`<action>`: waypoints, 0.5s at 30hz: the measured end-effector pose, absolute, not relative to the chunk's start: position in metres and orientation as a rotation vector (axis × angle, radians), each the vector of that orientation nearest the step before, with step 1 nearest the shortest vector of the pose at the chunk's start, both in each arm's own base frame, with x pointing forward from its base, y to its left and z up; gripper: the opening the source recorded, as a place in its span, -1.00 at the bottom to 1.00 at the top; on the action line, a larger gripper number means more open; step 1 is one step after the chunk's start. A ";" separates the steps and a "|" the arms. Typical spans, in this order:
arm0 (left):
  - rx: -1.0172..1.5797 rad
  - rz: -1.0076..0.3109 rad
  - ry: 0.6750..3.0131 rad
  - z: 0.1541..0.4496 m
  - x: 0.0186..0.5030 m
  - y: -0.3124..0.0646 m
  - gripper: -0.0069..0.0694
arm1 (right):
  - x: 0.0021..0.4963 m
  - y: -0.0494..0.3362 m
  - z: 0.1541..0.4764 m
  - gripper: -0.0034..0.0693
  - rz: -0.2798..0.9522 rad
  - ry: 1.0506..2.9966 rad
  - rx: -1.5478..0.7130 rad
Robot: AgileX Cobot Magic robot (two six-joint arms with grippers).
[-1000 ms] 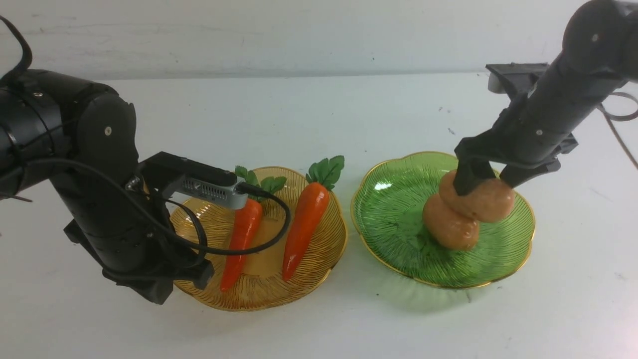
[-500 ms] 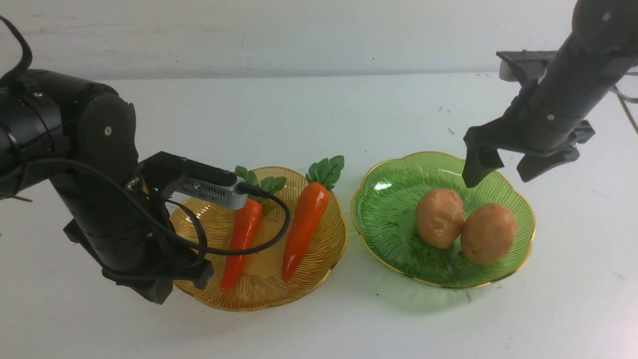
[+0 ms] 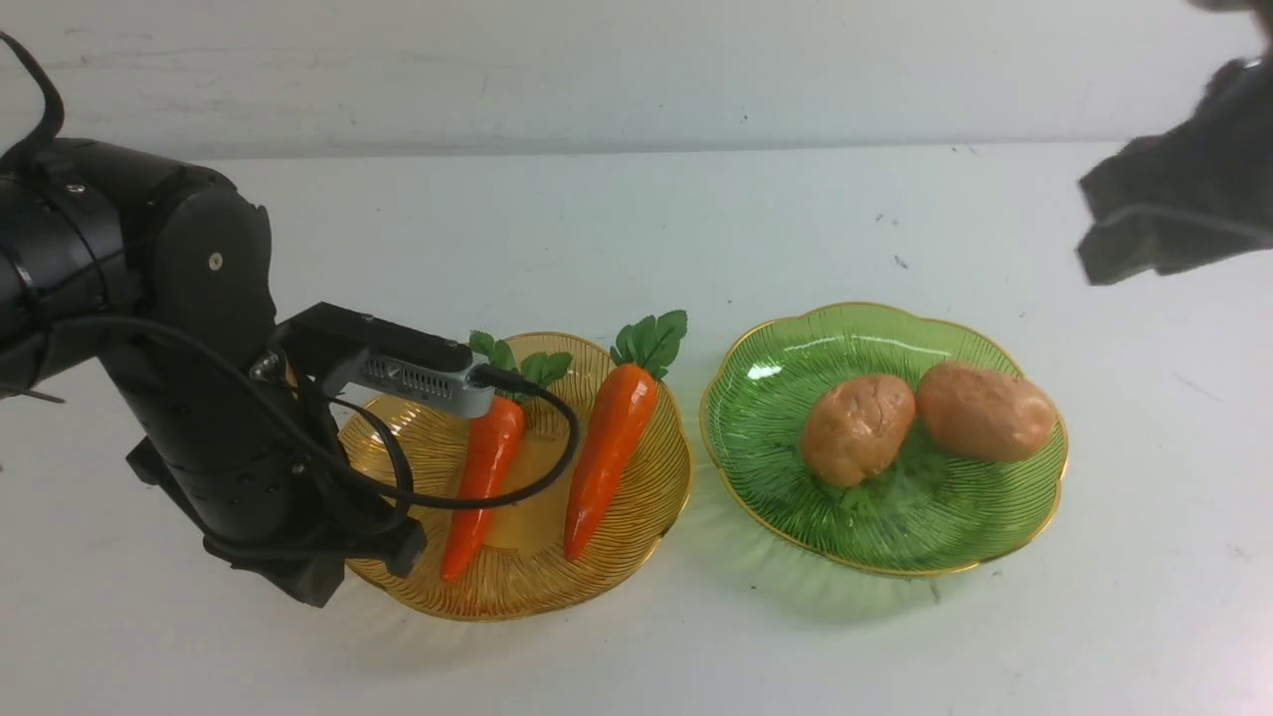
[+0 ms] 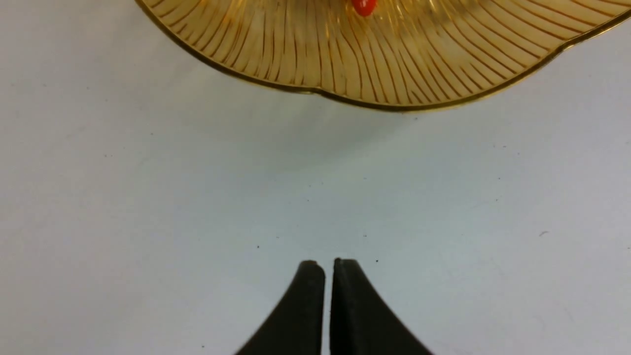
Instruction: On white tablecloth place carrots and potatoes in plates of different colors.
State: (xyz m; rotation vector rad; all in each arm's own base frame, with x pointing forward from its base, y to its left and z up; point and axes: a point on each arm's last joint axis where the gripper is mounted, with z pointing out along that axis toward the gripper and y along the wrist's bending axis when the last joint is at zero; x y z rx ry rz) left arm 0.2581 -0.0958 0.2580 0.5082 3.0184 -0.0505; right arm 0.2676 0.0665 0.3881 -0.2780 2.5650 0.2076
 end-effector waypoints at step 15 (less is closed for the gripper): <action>0.508 -0.051 3.018 0.258 0.258 -0.096 -0.80 | 0.041 0.012 0.350 -0.95 0.218 1.609 -0.179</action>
